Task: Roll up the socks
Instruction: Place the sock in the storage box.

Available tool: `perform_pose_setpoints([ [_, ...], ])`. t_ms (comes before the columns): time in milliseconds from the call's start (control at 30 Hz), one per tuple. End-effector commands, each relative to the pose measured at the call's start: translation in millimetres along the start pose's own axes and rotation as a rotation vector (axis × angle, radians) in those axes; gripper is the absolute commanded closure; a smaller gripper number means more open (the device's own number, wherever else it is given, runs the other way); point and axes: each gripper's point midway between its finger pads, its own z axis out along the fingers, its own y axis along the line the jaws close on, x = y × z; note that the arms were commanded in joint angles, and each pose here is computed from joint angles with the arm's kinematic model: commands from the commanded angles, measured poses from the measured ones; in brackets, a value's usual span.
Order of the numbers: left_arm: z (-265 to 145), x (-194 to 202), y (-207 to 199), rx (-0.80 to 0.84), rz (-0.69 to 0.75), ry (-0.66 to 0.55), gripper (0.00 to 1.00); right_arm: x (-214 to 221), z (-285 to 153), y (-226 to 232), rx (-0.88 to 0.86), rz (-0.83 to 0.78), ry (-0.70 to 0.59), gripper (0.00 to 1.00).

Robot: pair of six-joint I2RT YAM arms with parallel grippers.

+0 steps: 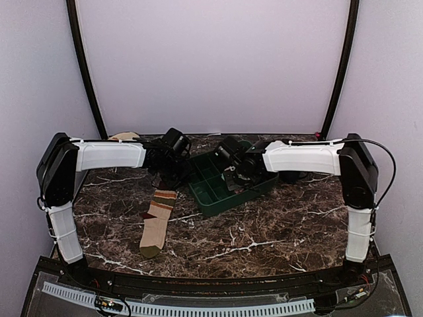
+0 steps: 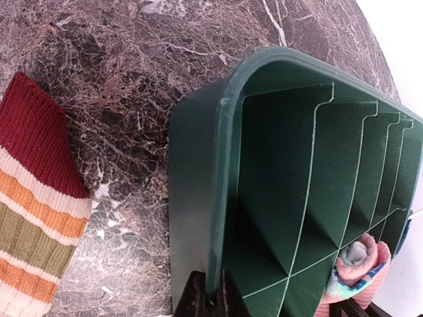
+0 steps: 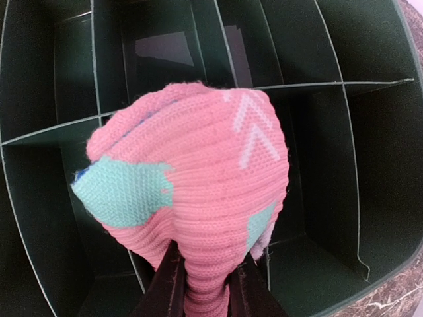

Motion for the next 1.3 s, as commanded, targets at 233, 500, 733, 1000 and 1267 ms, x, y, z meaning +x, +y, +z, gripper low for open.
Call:
perform_pose_setpoints([
  [233,-14.2,8.3,7.1,-0.028,-0.029,0.039,0.98,48.1,26.7,-6.0,-0.004,-0.009,0.216,1.00],
  [500,-9.6,9.3,4.9,-0.018,-0.017,0.043,0.98,47.4,31.4,-16.9,0.002,0.005,0.269,1.00],
  [733,-8.6,9.0,2.4,-0.020,0.016,0.032,0.98,30.0,33.4,-16.8,0.006,-0.011,0.301,1.00],
  [1000,-3.6,7.9,4.3,-0.036,0.037,0.020,0.98,9.1,34.9,-15.8,0.020,-0.044,0.336,0.85],
  [1267,-2.5,4.2,3.7,-0.042,0.044,0.007,0.98,-25.3,4.6,-24.3,-0.005,0.003,0.234,0.63],
])
